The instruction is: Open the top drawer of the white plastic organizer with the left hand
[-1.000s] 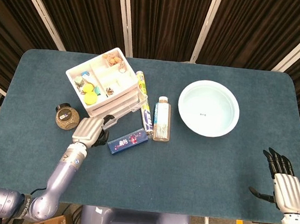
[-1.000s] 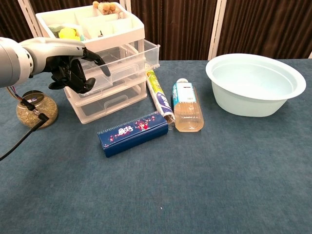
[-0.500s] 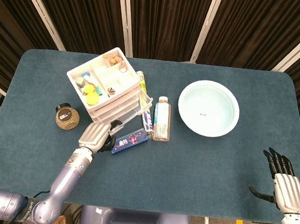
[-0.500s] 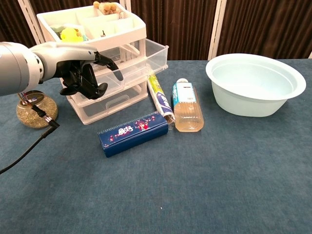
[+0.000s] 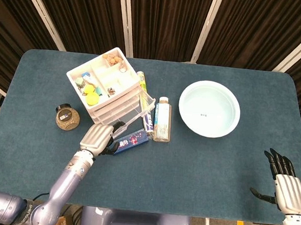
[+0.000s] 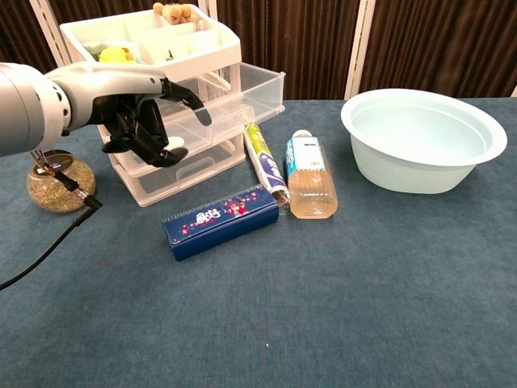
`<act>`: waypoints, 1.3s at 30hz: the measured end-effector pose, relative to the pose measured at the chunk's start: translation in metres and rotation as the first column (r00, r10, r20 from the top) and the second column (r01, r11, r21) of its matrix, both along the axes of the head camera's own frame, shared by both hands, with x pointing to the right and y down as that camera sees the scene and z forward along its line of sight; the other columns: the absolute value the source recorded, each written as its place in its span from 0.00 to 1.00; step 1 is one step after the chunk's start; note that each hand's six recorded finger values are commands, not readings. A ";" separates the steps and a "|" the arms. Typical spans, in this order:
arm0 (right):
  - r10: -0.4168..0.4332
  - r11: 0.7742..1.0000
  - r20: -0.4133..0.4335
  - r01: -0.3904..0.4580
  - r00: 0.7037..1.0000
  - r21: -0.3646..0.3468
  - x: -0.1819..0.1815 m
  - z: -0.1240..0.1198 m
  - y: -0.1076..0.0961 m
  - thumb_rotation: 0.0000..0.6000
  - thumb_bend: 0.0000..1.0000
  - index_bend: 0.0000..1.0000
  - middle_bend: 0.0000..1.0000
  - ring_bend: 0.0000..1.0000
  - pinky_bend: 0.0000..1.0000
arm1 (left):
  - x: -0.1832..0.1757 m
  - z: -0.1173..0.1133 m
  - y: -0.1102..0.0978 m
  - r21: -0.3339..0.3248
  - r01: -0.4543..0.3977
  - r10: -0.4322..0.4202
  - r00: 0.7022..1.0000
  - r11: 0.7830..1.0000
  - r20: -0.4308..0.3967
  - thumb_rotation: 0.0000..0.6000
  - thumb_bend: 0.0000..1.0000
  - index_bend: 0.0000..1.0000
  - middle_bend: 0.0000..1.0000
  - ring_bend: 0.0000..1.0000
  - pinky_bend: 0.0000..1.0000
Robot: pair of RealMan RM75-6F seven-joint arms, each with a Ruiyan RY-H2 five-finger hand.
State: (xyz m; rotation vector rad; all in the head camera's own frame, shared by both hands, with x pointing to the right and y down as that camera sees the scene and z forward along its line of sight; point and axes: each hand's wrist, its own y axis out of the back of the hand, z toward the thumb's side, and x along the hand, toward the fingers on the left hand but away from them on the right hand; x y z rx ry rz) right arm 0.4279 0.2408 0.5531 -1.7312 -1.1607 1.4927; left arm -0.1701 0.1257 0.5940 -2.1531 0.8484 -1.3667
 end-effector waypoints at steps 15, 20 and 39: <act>-0.004 1.000 -0.018 0.004 1.000 0.002 0.001 0.001 0.001 1.00 0.16 0.00 0.00 0.00 0.00 | -0.052 -0.008 0.009 0.017 -0.031 0.029 0.992 0.999 0.126 1.00 0.00 0.04 0.29 0.25 0.50; -0.005 1.000 -0.023 0.005 1.000 0.001 0.001 0.001 0.001 1.00 0.16 0.00 0.00 0.00 0.00 | -0.063 -0.018 0.012 0.063 -0.018 0.012 0.996 0.998 0.088 1.00 0.00 0.04 0.29 0.24 0.49; -0.006 1.000 -0.045 0.006 0.999 0.004 0.003 0.002 0.002 1.00 0.15 0.00 0.00 0.00 0.00 | -0.174 -0.046 0.064 0.252 0.011 -0.042 0.992 0.968 0.117 1.00 0.00 0.07 0.06 0.00 0.12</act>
